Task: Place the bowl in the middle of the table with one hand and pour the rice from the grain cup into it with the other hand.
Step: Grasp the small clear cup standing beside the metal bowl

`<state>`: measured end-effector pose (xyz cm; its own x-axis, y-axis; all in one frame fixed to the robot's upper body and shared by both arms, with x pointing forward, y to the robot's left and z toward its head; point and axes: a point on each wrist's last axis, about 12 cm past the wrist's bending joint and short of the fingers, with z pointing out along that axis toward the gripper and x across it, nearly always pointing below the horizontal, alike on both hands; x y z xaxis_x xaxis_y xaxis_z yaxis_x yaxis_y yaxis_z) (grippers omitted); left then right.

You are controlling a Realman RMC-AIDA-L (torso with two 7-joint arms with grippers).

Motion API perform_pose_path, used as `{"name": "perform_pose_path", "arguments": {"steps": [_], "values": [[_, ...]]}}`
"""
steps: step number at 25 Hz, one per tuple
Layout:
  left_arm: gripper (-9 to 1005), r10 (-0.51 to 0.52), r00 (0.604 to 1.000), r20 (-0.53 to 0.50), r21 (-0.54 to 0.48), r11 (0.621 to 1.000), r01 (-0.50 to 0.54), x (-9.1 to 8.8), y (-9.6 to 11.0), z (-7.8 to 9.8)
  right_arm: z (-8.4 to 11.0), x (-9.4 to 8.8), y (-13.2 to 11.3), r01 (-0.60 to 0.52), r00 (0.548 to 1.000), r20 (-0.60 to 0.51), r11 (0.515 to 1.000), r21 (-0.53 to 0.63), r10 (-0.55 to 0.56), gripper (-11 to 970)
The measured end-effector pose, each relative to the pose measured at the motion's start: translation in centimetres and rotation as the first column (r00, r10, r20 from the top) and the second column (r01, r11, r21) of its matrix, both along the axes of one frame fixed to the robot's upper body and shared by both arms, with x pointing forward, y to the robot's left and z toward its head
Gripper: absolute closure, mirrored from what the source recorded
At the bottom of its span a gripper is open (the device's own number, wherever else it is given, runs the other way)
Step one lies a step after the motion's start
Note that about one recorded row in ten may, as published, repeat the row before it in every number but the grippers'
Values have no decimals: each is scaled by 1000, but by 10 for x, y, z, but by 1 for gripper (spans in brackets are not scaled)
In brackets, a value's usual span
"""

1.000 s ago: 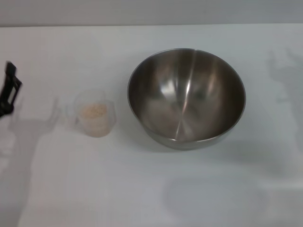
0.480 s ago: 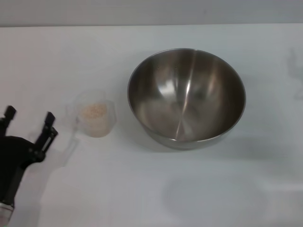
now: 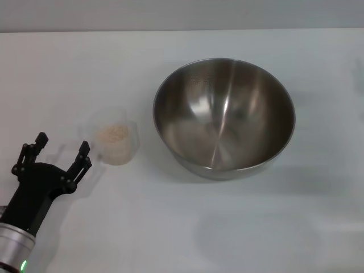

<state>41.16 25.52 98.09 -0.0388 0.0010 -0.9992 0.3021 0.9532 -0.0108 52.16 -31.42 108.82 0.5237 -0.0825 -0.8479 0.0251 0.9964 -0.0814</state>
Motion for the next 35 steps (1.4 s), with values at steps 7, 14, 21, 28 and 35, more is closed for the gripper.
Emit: {"name": "perform_pose_path", "arguments": {"steps": [7,14,21,28,35], "values": [[202,-12,1000,-29,19,1000,13,11,-2,-2,-3,-5,-3,13,1000,-3,1000,0,-13,481],[205,2,999,-37,27,1000,-1,19,0,-2,-4,-7,-3,18,1000,-5,1000,2,-18,481],[208,33,998,-45,30,999,-32,25,3,-2,-4,-8,-3,19,1000,-2,1000,2,-19,482],[210,48,997,-53,27,999,-47,29,4,-1,-4,-8,-3,15,1000,-1,1000,2,-15,482],[213,72,996,-57,19,997,-71,41,5,1,-3,-7,-2,10,1000,2,1000,5,-10,481]]}}
